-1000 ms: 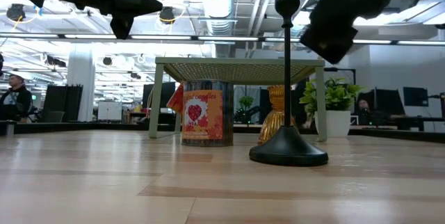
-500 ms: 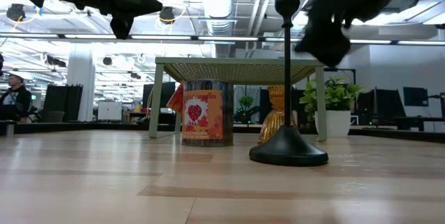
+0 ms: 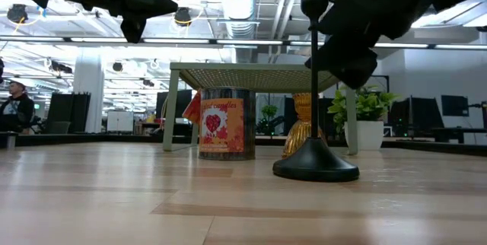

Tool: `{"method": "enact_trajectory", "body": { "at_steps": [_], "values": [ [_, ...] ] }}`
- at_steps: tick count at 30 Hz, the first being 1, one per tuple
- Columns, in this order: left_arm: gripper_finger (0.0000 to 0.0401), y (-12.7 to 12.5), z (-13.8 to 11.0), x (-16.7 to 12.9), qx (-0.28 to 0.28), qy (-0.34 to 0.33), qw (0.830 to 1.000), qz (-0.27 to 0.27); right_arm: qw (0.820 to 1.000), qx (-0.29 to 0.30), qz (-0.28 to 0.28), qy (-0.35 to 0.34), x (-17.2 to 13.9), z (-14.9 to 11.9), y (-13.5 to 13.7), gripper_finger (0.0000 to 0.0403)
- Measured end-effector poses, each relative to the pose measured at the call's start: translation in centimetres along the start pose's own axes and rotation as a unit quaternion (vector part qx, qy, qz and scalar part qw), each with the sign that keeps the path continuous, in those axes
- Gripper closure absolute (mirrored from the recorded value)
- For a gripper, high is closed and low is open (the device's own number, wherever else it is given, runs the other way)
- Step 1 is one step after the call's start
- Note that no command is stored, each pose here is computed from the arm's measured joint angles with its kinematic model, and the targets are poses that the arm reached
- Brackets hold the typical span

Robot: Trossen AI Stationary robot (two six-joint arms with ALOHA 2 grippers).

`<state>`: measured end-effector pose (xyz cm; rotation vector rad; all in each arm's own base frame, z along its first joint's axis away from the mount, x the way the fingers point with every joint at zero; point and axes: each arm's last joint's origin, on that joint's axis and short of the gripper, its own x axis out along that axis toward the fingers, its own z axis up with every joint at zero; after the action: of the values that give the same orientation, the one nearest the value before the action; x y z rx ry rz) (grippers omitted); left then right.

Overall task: Pick & Place candle stick holders
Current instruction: Put the black candle holder on the shelf

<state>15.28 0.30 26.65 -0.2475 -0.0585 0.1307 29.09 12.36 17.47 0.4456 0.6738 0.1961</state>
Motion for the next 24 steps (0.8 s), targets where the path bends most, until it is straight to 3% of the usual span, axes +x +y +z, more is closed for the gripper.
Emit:
{"method": "enact_trajectory", "body": {
  "at_steps": [12, 24],
  "values": [
    [0.039, 0.0, 0.0, 0.0, 0.0, 0.0, 1.0, 0.0, 1.0, 0.007, 0.013, -0.025, 0.01, 0.48, 0.24, 0.0267],
    [0.039, 0.0, 0.0, 0.0, 0.0, 0.0, 1.0, 0.0, 0.999, 0.008, 0.011, -0.031, 0.02, 0.62, 0.16, 0.0364]
  ]
}}
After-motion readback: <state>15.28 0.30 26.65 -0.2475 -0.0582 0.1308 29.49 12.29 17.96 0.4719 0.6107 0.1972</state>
